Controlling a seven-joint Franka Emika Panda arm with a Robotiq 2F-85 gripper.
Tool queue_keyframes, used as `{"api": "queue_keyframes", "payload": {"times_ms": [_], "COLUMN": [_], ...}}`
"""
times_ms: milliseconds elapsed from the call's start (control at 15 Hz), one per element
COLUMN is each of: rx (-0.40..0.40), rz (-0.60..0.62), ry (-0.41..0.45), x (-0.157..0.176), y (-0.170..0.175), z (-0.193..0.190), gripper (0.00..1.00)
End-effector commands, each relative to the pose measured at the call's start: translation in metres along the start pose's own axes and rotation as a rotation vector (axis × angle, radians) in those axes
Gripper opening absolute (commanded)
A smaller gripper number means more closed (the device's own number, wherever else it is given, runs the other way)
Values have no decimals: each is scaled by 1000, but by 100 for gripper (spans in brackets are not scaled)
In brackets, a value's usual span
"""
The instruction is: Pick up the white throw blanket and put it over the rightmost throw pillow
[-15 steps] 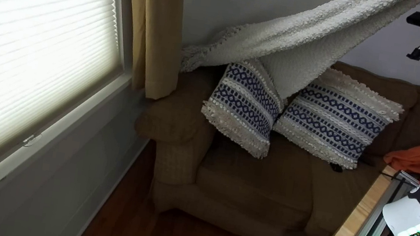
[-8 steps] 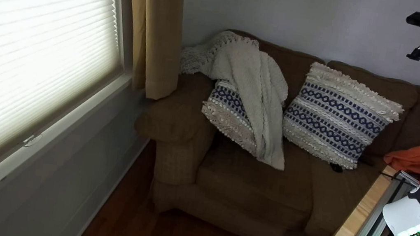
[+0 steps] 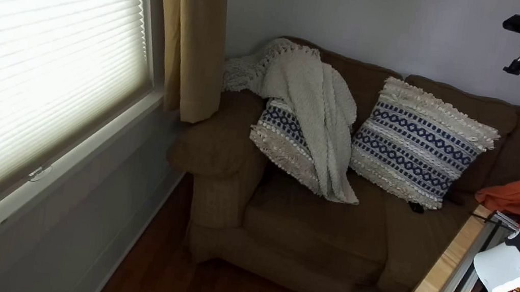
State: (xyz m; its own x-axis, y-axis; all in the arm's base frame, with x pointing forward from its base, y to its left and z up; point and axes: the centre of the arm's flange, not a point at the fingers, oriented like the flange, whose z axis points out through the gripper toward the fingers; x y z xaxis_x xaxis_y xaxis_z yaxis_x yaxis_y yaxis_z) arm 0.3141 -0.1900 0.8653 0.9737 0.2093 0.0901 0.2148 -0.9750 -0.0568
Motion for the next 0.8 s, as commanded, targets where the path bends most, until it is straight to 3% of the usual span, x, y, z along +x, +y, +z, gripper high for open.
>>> {"api": "queue_keyframes", "payload": {"times_ms": [0,200,733], "rx": [-97,-163,-99], "rz": [127,204,279], "ry": [18,22,228], "x": [18,38,101], "y": [4,8,14], "z": [11,32,114], "gripper": [100,100,100]}}
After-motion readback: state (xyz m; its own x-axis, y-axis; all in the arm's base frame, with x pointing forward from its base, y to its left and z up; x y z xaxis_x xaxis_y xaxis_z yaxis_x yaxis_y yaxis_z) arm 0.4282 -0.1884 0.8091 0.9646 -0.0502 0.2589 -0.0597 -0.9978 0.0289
